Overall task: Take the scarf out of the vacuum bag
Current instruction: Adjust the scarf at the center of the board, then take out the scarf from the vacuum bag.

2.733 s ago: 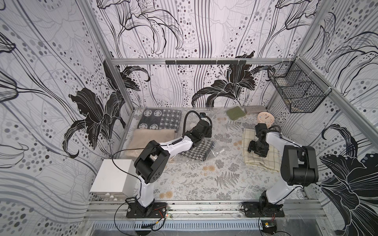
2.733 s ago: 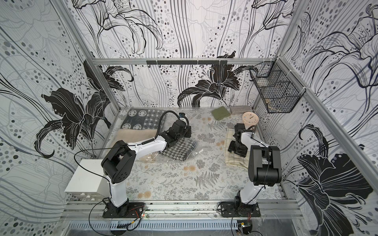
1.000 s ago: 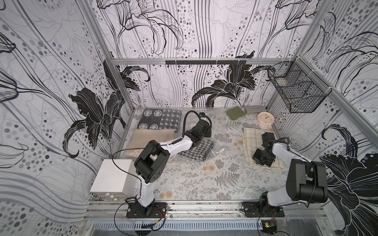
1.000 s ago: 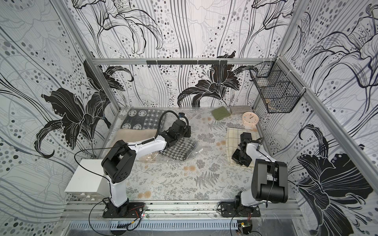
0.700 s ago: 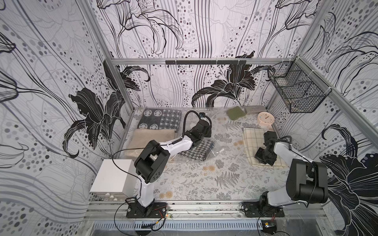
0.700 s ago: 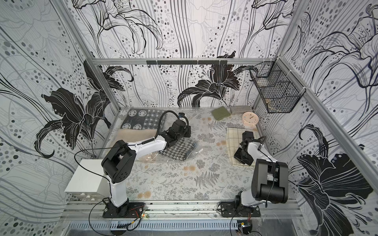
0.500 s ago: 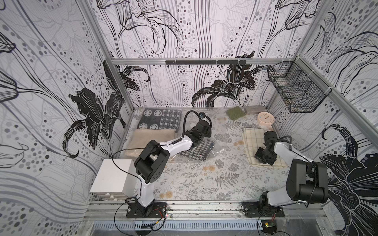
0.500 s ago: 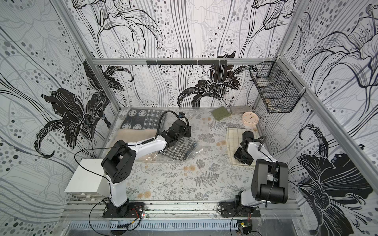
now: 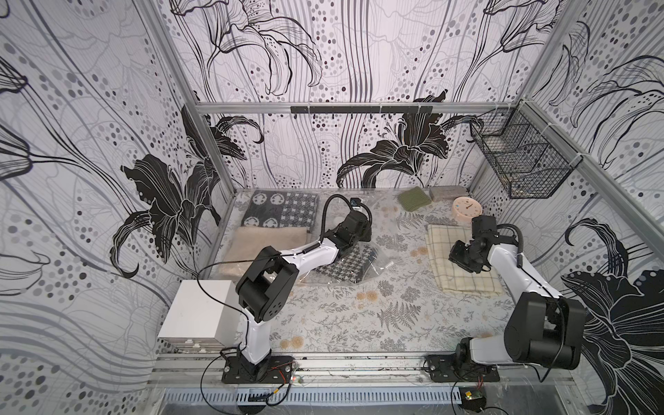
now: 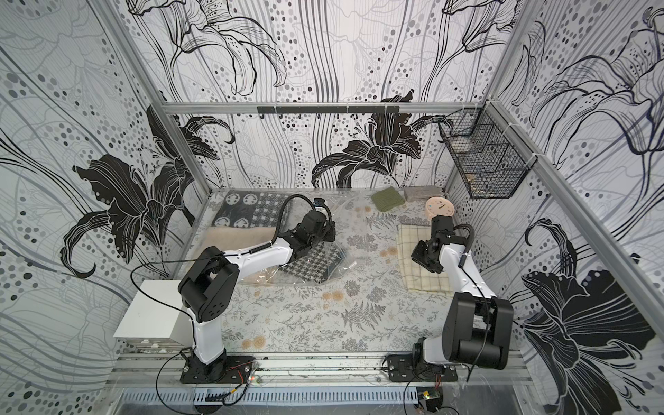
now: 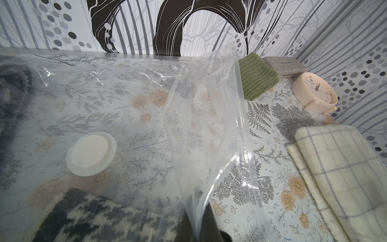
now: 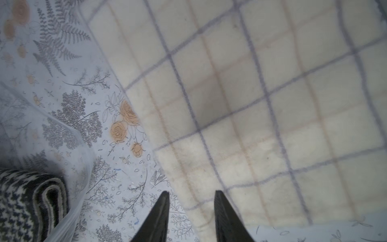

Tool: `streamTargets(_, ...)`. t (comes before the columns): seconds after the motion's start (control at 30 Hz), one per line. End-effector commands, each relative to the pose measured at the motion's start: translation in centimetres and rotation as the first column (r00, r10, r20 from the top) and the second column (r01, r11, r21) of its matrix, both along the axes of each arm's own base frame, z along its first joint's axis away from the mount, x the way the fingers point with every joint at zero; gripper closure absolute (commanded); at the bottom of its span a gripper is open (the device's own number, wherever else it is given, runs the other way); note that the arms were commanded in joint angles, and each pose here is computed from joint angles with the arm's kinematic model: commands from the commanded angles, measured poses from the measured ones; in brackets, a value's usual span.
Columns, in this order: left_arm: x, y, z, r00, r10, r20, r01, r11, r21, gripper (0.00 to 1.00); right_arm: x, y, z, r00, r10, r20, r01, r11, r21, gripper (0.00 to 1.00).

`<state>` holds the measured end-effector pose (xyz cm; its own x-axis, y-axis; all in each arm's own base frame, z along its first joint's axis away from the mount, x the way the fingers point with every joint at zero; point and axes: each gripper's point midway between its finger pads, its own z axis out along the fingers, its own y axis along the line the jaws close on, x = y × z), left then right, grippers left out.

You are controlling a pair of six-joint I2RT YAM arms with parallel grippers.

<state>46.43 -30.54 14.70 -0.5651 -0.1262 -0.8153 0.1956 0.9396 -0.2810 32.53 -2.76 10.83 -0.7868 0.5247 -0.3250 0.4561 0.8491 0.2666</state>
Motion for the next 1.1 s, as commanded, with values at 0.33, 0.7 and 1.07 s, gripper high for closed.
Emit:
streamTargets(0.33,0.8,-0.3,2.8,0.998,-0.013,0.063,0.015,0.999,-0.036,1.00,6.9,15.1,4.2,0.872,0.375,0.315,-0.459,0.849,0.261,0.53)
streamTargets(0.7,0.7,-0.9,3.0,0.997,-0.030,0.064,0.034,0.998,-0.053,1.00,8.2,22.0,1.4,0.823,0.446,0.350,-0.567,0.675,0.472,0.48)
streamTargets(1.07,0.7,-0.9,3.0,0.997,-0.032,0.064,0.035,0.998,-0.043,1.00,7.9,22.3,-2.2,0.830,0.490,0.265,-0.556,0.702,0.444,0.44)
